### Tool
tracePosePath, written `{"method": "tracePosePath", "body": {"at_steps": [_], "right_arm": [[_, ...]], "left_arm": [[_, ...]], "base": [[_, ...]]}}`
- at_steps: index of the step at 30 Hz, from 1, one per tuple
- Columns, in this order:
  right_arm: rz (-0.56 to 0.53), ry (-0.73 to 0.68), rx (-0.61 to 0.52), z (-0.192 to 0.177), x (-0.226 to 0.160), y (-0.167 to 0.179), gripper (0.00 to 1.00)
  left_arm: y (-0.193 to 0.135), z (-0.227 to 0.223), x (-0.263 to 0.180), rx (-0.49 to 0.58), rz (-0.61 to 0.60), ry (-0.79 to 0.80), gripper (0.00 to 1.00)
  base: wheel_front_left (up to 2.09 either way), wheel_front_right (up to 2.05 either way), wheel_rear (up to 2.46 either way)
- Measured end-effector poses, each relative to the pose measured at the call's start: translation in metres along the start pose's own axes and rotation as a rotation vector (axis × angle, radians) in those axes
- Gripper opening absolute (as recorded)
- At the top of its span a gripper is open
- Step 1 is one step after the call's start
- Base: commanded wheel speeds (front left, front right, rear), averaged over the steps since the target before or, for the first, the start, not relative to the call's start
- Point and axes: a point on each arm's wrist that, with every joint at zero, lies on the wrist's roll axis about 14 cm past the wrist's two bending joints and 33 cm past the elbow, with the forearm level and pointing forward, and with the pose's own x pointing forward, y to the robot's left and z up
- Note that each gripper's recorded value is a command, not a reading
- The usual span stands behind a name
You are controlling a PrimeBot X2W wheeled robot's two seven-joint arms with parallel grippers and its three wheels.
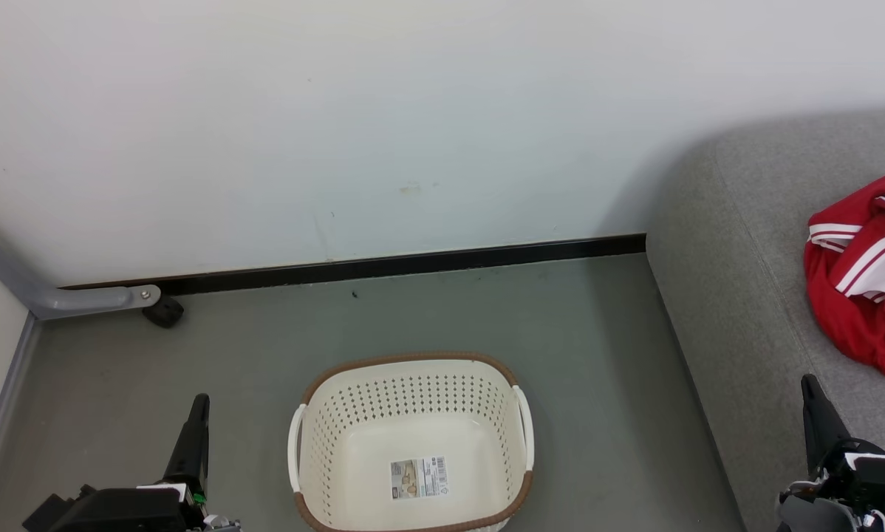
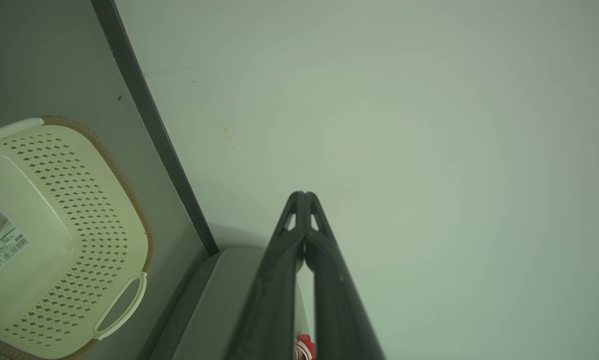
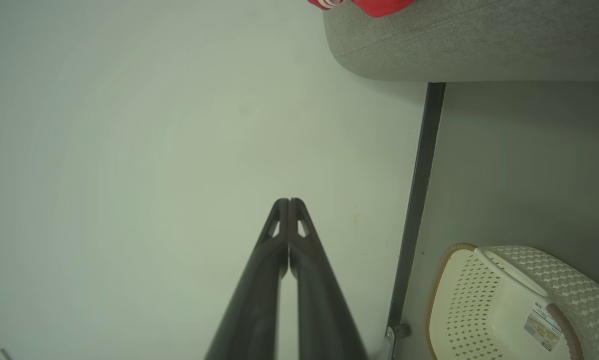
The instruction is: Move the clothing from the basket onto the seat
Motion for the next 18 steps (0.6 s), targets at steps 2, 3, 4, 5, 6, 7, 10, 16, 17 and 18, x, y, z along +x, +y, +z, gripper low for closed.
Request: {"method": "tracePosePath", "body": {"at_steps": [2, 3, 4, 5, 6, 7, 10, 16, 17, 18], "right_arm": [[0.000, 0.000, 0.000, 0.0000, 0.0000, 0.0000, 0.00], [0.000, 0.000, 0.000, 0.0000, 0.0000, 0.0000, 0.00], [0.000, 0.000, 0.000, 0.0000, 0.0000, 0.0000, 0.00], [0.000, 0.000, 0.000, 0.0000, 0.0000, 0.0000, 0.00], [0.000, 0.000, 0.000, 0.0000, 0.0000, 0.0000, 0.00], [0.000, 0.000, 0.000, 0.0000, 0.0000, 0.0000, 0.00], [0.000, 0.000, 0.000, 0.0000, 0.0000, 0.0000, 0.00], [0.000, 0.000, 0.000, 0.0000, 0.0000, 0.0000, 0.00], [0.000, 0.000, 0.000, 0.0000, 0.0000, 0.0001, 0.00], [0.000, 0.000, 0.000, 0.0000, 0.0000, 0.0001, 0.00]], "left_arm": [[0.0000, 0.0000, 0.0000, 0.000, 0.000, 0.000, 0.00], [0.0000, 0.0000, 0.0000, 0.000, 0.000, 0.000, 0.00], [0.0000, 0.0000, 0.0000, 0.000, 0.000, 0.000, 0.00], [0.0000, 0.0000, 0.0000, 0.000, 0.000, 0.000, 0.00], [0.0000, 0.0000, 0.0000, 0.000, 0.000, 0.000, 0.00], [0.0000, 0.0000, 0.0000, 0.000, 0.000, 0.000, 0.00], [0.0000, 0.0000, 0.0000, 0.000, 0.000, 0.000, 0.00], [0.0000, 0.0000, 0.0000, 0.000, 0.000, 0.000, 0.00], [0.0000, 0.0000, 0.0000, 0.000, 0.000, 0.000, 0.00], [0.0000, 0.0000, 0.0000, 0.000, 0.000, 0.000, 0.00]], "base": [[0.00, 0.00, 0.00], [0.00, 0.00, 0.00], [0.00, 0.00, 0.00], [0.00, 0.00, 0.00], [0.00, 0.00, 0.00], [0.00, 0.00, 0.00], [0.00, 0.00, 0.00], [0.00, 0.00, 0.00], [0.00, 0.00, 0.00], [0.00, 0.00, 0.00]]}}
